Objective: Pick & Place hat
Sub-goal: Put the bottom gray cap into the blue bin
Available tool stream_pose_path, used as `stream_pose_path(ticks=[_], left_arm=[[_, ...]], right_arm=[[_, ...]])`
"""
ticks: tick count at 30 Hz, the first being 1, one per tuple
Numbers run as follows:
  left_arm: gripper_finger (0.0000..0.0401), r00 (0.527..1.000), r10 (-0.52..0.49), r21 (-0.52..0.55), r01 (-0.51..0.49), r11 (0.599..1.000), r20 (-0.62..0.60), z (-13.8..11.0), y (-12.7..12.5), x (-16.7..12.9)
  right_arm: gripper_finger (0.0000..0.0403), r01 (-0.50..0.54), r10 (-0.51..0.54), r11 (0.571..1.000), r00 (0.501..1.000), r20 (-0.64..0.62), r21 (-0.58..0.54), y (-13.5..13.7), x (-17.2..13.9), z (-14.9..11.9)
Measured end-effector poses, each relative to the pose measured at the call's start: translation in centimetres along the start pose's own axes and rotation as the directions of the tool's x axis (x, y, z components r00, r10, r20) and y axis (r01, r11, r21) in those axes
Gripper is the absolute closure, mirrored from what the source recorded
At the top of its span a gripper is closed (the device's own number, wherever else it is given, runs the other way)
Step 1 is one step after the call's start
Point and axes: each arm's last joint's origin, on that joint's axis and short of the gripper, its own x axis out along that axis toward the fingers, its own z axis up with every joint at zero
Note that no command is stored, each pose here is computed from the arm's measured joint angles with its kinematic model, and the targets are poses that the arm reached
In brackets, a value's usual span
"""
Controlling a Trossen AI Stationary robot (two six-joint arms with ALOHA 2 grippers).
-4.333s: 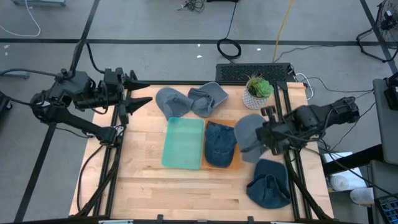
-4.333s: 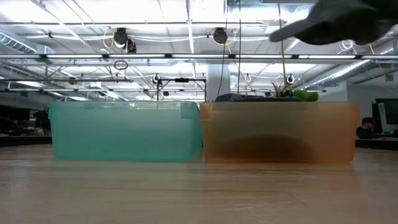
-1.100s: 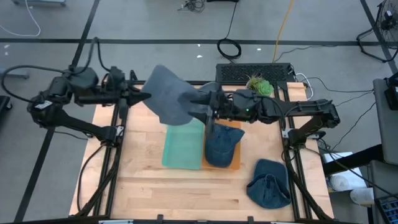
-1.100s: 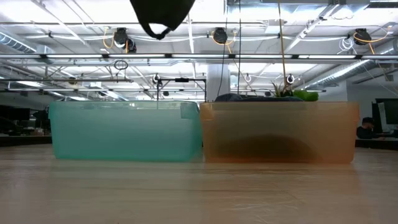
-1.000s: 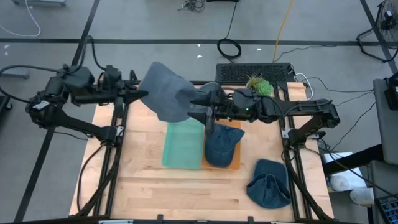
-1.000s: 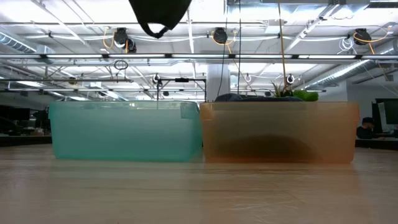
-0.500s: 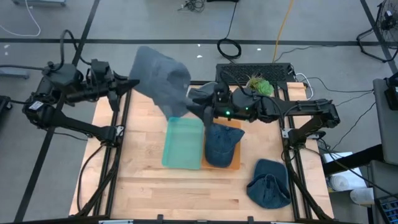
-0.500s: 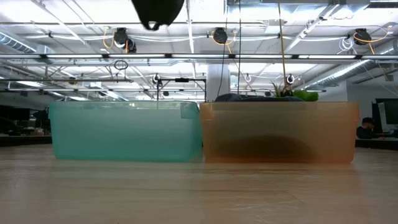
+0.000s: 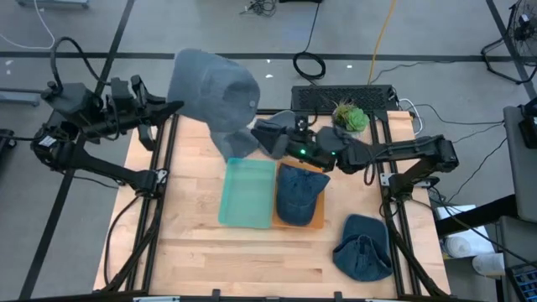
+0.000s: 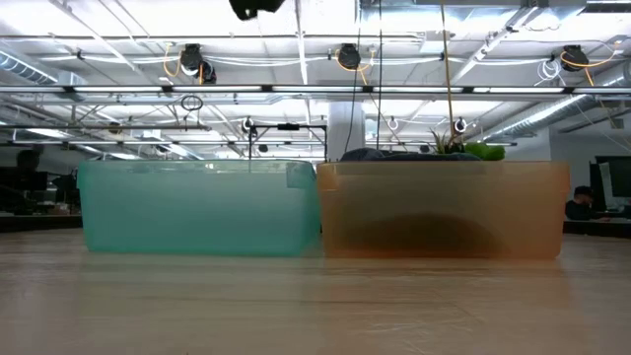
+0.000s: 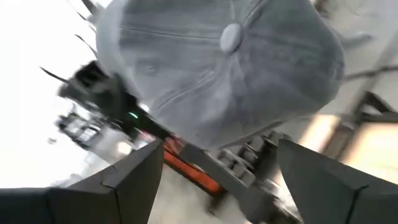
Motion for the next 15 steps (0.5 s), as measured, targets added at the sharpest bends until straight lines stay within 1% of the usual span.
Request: stream_pose_path(ticks=[1,3,5,8,15], left_arm=[[0.0393,1.000,0.010,-0.004,-0.010,1.000,0.016,0.2,0.0,0.1],[0.0393,0.999,0.019,0.007,-0.019,1.000,0.043,0.4,-0.2,0.5],[0.0393,0.997,0.018,0.023,-0.019,1.000,0.069,0.6,-0.4,0.9],[0.0393,0.998,0.017,0.041,-0.020,0.999,0.060,0.5,-0.7,1.7],[0.0393,1.000,-0.012,0.069,0.011,0.998,0.002,-0.5,-1.8,4.0]], right_arm=[[0.0101,-0.020,0.019,1.000,0.999,0.028,0.014,-0.3,-0.1,-0.1],[0.0103,-0.015,0.012,0.999,0.997,0.081,0.039,-1.1,-0.2,-0.3],[0.0105,-0.020,0.012,0.997,0.995,0.100,0.081,-1.7,-0.2,-0.5],[0.0105,-0.031,0.018,0.992,0.994,0.109,0.119,-2.1,-0.2,-0.4],[0.0106,-0.067,0.057,0.995,0.988,0.144,0.067,-1.7,-0.3,-0.1]])
